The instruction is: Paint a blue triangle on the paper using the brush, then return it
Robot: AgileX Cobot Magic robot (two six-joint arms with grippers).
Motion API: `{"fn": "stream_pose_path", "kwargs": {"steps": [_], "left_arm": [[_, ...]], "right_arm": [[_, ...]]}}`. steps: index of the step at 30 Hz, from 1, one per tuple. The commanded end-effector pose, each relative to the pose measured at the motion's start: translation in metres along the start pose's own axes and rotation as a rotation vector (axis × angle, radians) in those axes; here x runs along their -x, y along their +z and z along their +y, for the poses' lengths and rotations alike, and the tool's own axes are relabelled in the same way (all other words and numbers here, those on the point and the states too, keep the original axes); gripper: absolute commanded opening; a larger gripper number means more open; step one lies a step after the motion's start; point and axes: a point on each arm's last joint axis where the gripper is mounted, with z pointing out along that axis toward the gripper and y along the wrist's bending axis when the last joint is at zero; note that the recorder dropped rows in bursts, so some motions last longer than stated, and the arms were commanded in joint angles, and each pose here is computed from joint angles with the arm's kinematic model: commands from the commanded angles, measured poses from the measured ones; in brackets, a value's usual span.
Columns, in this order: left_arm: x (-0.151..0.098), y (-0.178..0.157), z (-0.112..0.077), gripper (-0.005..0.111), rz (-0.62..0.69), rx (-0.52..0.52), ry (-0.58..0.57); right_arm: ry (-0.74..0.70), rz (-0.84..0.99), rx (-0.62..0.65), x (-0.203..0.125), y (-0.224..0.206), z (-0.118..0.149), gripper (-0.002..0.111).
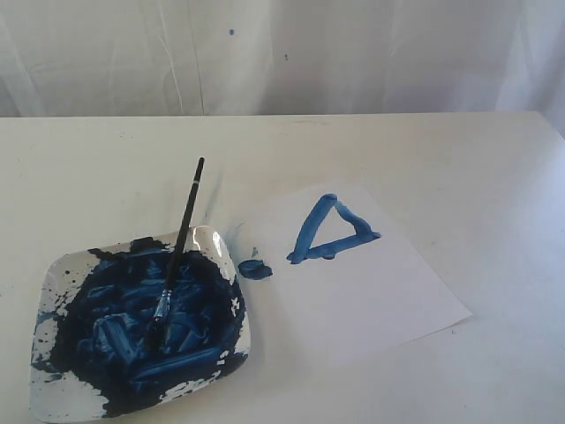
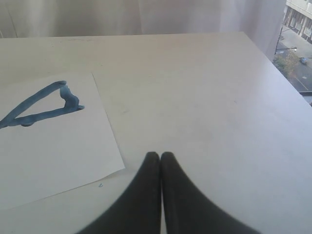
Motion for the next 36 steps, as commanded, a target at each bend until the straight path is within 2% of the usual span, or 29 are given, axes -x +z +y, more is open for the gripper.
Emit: {"fn": "stream_pose_path", "kwargs": {"steps": [1, 36], "left_arm": [[-0.0010, 0.0002, -0.0005, 0.000, 0.001, -0.006, -0.004], [0.0011, 0.0001, 0.0000, 0.000, -0.023, -0.001, -0.004]], "right_arm": [[-0.002, -0.005, -0.006, -0.0005, -0.0002, -0.0003, 0.000], [-0.002, -0.005, -0.006, -0.0005, -0.0002, -0.0003, 0.000]]}}
